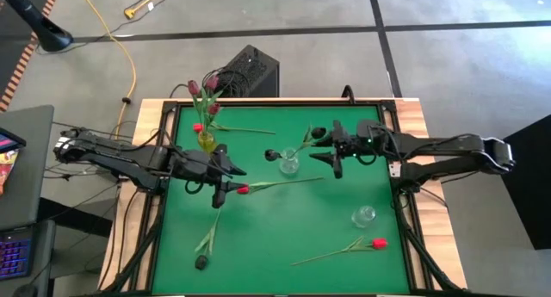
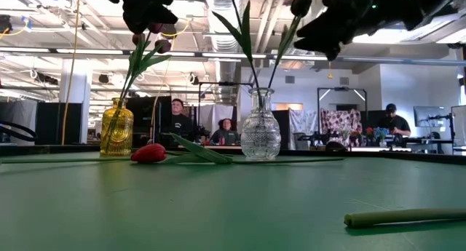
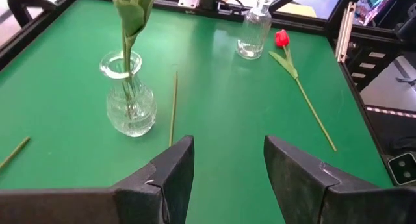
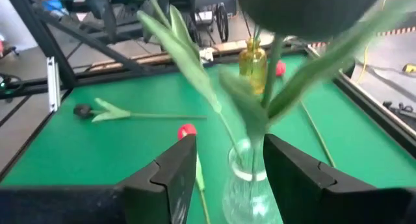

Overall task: Sort flowers into vase by color
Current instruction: Put the black flower into the left transparent vase

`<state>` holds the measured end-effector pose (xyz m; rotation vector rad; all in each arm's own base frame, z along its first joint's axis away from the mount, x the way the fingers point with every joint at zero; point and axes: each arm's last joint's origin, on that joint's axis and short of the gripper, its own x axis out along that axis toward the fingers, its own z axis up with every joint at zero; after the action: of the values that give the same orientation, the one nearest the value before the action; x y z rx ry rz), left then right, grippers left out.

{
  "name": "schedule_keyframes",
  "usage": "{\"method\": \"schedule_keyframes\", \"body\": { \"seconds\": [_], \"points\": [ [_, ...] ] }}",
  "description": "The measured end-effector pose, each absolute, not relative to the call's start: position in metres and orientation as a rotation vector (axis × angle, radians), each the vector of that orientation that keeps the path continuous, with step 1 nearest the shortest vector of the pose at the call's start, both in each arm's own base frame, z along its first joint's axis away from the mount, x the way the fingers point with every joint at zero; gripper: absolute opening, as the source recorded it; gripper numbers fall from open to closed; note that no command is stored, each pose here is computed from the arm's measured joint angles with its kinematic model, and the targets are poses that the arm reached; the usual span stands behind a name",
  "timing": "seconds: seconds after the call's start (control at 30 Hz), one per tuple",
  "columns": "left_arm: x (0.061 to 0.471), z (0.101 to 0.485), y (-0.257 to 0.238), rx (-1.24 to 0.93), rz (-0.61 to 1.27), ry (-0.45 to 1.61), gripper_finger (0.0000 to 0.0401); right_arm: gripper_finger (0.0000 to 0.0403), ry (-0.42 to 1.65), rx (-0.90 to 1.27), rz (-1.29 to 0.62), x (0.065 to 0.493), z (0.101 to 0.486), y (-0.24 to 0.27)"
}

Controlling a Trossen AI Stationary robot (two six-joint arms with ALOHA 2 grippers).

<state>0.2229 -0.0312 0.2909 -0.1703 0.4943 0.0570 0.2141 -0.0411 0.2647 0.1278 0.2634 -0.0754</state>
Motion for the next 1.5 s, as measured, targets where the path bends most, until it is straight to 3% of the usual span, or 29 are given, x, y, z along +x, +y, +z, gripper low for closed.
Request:
{"method": "schedule_keyframes", "body": {
  "seconds": [0.53, 1.1, 1.5],
  "points": [
    [0.211, 0.274, -0.03, -0.259, 0.103, 0.71, 0.0174, 0.0203, 0.405, 0.24, -0.049, 0.189, 0.263, -0.024],
    [0.19, 0.223, -0.045, -0.843, 0.314, 1.161, 0.0174, 0.0203, 0.449, 0.261, 0.164, 0.189, 0.262, 0.023],
    [0.217, 0.178, -0.081, -0.894, 0.441, 1.278, 0.0174, 0.0203, 0.502, 0.211, 0.21, 0.185, 0.258, 0.035]
  ]
}}
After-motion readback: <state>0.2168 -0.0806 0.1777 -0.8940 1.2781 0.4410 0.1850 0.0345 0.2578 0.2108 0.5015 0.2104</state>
